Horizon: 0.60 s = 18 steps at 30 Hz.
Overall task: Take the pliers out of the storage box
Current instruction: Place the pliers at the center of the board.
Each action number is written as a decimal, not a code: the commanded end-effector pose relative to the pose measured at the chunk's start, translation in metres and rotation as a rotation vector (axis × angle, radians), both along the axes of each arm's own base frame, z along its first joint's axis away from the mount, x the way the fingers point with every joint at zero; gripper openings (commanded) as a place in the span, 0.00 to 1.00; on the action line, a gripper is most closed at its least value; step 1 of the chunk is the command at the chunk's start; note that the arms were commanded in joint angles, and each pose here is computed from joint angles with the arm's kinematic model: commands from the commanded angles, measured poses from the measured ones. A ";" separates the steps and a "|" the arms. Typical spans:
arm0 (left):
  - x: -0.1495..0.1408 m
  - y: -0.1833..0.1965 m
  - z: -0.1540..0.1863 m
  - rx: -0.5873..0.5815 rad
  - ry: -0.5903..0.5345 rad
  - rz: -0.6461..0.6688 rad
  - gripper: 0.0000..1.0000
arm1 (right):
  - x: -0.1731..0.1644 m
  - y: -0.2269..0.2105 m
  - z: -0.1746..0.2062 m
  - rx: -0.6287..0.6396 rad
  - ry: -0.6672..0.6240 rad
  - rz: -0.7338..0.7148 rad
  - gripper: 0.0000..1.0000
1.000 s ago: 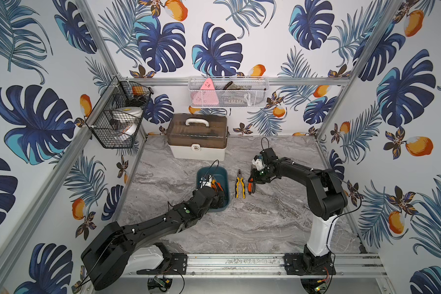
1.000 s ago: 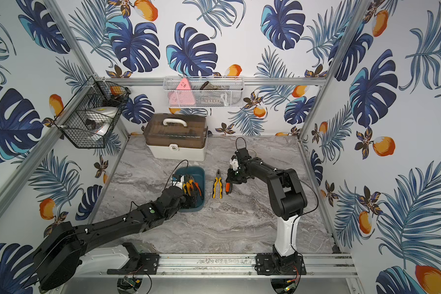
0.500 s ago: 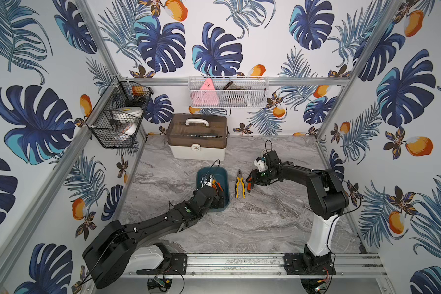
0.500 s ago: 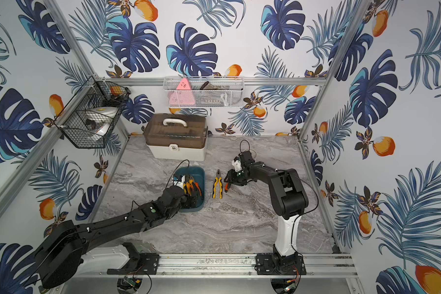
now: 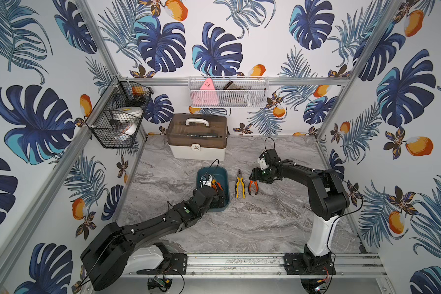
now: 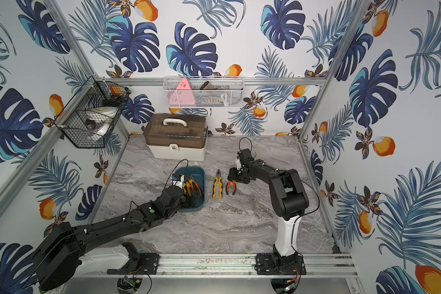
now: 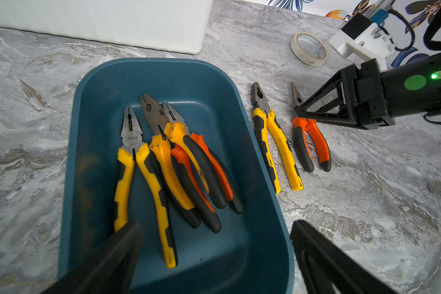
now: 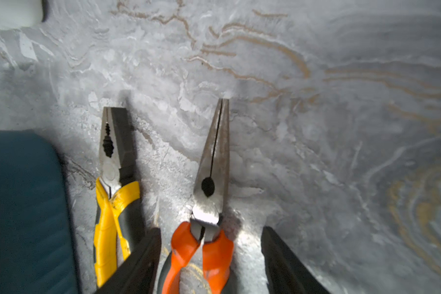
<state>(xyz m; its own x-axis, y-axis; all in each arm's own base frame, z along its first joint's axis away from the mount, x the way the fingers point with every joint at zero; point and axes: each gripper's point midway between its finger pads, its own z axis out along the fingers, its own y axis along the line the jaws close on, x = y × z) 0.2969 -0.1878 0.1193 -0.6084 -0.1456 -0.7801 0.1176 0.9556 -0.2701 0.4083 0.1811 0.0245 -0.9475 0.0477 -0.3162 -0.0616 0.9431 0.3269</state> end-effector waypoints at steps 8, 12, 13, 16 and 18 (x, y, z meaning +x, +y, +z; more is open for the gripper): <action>0.001 0.000 -0.001 0.020 0.000 -0.002 0.99 | -0.029 0.006 -0.027 -0.155 0.084 0.005 0.55; 0.001 0.001 -0.001 0.020 -0.003 -0.001 0.99 | -0.033 0.006 -0.027 -0.191 0.077 -0.005 0.52; 0.001 0.002 -0.001 0.019 -0.002 0.001 0.99 | -0.034 0.006 -0.026 -0.188 0.073 -0.009 0.51; 0.001 0.001 -0.001 0.018 -0.001 -0.003 0.99 | -0.036 0.009 -0.022 -0.169 0.063 -0.016 0.49; 0.001 0.001 -0.002 0.021 0.003 -0.003 0.99 | -0.037 0.013 -0.020 -0.160 0.058 -0.013 0.48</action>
<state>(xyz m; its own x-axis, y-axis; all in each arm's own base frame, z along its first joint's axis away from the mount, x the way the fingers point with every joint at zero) 0.2971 -0.1879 0.1166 -0.6134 -0.1407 -0.7772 0.1155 0.9575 -0.2645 0.4009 0.2021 0.0205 -0.9236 0.0060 -0.3832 -0.0771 0.9766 0.2010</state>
